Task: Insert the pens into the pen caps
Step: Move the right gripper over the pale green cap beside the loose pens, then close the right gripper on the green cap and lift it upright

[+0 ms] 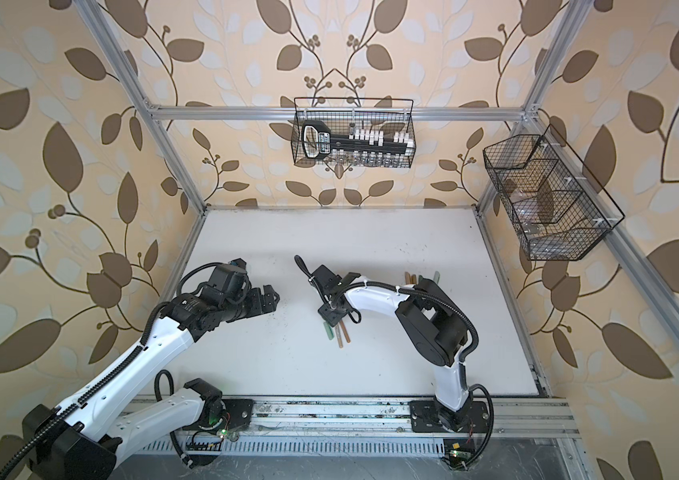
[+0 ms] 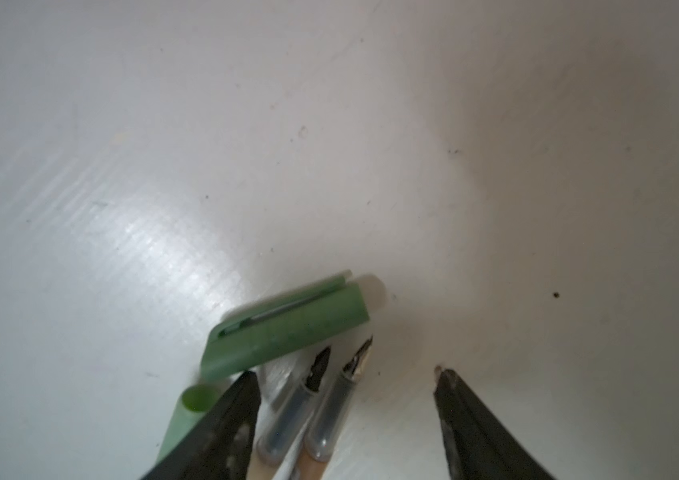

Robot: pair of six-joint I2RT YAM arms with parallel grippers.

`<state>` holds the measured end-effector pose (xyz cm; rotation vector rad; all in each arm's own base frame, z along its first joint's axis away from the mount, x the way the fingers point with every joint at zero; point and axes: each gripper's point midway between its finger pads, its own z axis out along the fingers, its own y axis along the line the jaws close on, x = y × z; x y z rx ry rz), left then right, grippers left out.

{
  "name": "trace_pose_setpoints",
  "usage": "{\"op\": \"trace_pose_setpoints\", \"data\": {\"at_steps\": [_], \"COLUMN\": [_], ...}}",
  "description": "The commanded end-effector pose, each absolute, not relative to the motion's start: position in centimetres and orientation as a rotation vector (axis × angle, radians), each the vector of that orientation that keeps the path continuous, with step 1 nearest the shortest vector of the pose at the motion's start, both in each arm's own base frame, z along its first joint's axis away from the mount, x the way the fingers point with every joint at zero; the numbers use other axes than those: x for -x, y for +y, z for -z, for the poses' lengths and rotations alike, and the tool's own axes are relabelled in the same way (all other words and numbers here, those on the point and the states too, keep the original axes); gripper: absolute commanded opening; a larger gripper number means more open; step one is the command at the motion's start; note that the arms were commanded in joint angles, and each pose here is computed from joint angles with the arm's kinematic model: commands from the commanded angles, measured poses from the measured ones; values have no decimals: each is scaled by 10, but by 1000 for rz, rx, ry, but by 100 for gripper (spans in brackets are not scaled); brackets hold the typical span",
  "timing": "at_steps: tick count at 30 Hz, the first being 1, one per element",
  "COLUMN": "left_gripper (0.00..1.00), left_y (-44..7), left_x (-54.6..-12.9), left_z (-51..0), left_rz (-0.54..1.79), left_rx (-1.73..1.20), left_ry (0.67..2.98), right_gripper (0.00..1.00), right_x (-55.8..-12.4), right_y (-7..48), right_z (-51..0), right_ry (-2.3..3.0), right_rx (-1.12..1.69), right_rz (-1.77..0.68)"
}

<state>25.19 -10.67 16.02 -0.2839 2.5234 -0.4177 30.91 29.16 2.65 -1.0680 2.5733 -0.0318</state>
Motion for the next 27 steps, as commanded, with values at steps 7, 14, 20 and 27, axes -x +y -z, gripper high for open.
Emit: {"op": "trace_pose_setpoints", "data": {"at_steps": [7, 14, 20, 27], "left_gripper": [99, 99, 99, 99], "left_y": [-97, -94, -98, -105], "left_x": [-251, -248, -251, -253], "left_z": [-170, -171, -169, -165], "left_rz": [384, 375, 393, 436], "left_rx": [288, 294, 293, 291], "left_ry": [2498, 2493, 2499, 2504], "right_gripper": [69, 53, 34, 21], "right_x": [-323, -320, -309, -306], "right_y": [306, 300, 291, 280], "right_z": [-13, 1, 10, 21], "right_ry": [2561, 2623, 2662, 2704], "right_rx": [1173, 1200, 1192, 1171], "right_rz": [78, 45, 26, 17]}}
